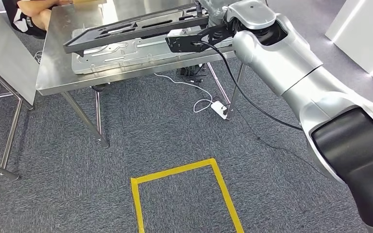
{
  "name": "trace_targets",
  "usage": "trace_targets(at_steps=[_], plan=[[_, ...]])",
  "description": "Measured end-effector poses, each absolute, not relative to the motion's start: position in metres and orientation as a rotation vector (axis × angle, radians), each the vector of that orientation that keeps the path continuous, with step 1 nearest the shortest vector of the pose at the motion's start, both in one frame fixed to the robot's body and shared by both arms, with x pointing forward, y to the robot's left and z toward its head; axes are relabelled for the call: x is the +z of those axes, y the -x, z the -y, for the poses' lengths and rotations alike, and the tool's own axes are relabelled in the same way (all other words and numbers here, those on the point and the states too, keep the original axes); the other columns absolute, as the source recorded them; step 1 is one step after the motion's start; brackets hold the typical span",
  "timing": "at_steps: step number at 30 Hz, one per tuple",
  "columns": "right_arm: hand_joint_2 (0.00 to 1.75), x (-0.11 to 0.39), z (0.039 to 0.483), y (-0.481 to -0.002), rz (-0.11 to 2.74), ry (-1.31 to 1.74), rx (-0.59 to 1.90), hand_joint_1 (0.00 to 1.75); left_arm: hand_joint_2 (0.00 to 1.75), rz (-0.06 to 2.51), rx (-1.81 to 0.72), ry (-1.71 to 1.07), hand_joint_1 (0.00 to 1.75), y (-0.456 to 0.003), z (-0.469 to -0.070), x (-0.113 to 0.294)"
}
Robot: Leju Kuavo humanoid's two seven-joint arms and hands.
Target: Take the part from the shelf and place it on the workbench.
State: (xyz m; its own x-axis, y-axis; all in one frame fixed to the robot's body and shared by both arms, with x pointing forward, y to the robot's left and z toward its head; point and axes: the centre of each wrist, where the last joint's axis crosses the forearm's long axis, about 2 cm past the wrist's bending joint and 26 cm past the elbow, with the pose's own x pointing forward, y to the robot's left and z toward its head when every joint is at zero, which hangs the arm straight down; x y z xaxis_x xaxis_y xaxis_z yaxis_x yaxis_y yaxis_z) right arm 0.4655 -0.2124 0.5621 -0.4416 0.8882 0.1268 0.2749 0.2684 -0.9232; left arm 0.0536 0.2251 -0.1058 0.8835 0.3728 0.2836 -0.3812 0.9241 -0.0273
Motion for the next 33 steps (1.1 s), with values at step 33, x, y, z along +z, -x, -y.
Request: trace_targets(at_steps=[33], plan=[[1.75,0.550,0.213,-0.470,1.850,1.051,1.175,1.75,1.75,0.279,0.401,-0.037,0.00,-0.053,-0.225,-0.106]])
